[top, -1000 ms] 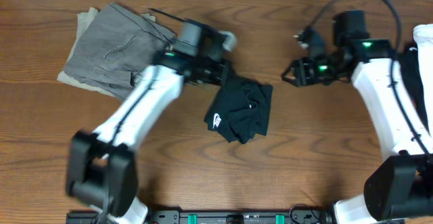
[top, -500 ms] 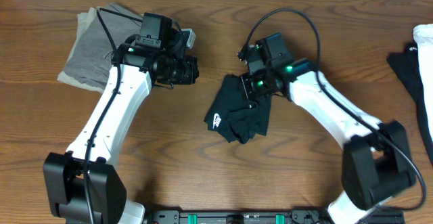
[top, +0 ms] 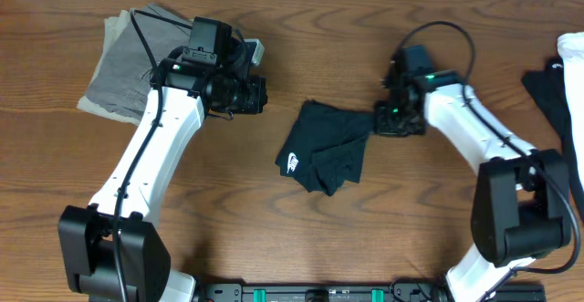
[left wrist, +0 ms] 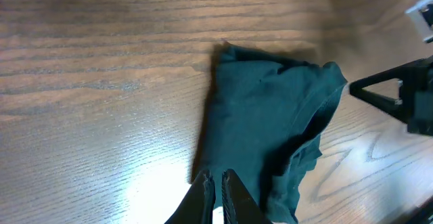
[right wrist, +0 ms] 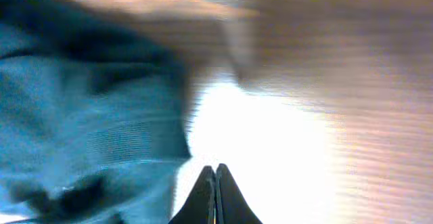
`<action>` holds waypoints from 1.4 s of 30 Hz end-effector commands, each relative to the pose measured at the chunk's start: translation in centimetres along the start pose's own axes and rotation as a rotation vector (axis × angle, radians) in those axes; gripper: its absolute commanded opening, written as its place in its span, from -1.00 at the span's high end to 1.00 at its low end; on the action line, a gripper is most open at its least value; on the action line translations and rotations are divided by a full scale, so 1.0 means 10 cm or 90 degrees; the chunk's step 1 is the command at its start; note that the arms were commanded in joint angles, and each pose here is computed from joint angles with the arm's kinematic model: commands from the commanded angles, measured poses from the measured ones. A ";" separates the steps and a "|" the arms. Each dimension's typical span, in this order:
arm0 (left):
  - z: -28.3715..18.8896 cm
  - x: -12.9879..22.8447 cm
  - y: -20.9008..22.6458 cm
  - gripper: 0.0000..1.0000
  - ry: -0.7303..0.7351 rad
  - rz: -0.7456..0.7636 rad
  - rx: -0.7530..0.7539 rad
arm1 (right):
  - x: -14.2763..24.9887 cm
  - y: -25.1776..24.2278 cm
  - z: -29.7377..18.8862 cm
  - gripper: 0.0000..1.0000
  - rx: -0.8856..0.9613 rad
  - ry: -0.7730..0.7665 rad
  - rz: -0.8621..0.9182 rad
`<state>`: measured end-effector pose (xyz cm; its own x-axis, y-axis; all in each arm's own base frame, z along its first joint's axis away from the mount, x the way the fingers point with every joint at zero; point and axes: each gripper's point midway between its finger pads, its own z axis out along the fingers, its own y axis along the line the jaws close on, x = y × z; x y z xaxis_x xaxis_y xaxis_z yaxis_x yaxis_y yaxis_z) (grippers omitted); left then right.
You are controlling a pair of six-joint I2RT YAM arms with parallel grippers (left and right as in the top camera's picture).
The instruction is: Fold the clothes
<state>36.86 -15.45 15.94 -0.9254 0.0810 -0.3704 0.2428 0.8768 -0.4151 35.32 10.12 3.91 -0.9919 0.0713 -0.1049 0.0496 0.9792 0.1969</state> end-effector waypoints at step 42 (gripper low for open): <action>0.05 0.05 0.05 0.24 0.021 0.004 -0.013 | 0.30 0.55 -0.24 0.97 -0.031 0.004 -0.154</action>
<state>36.73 -14.37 15.32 -0.9288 0.0908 -0.3593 0.2268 0.9060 -0.3573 32.13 13.20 6.07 -0.9903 -0.0852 -0.1097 -0.0973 0.9891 0.1101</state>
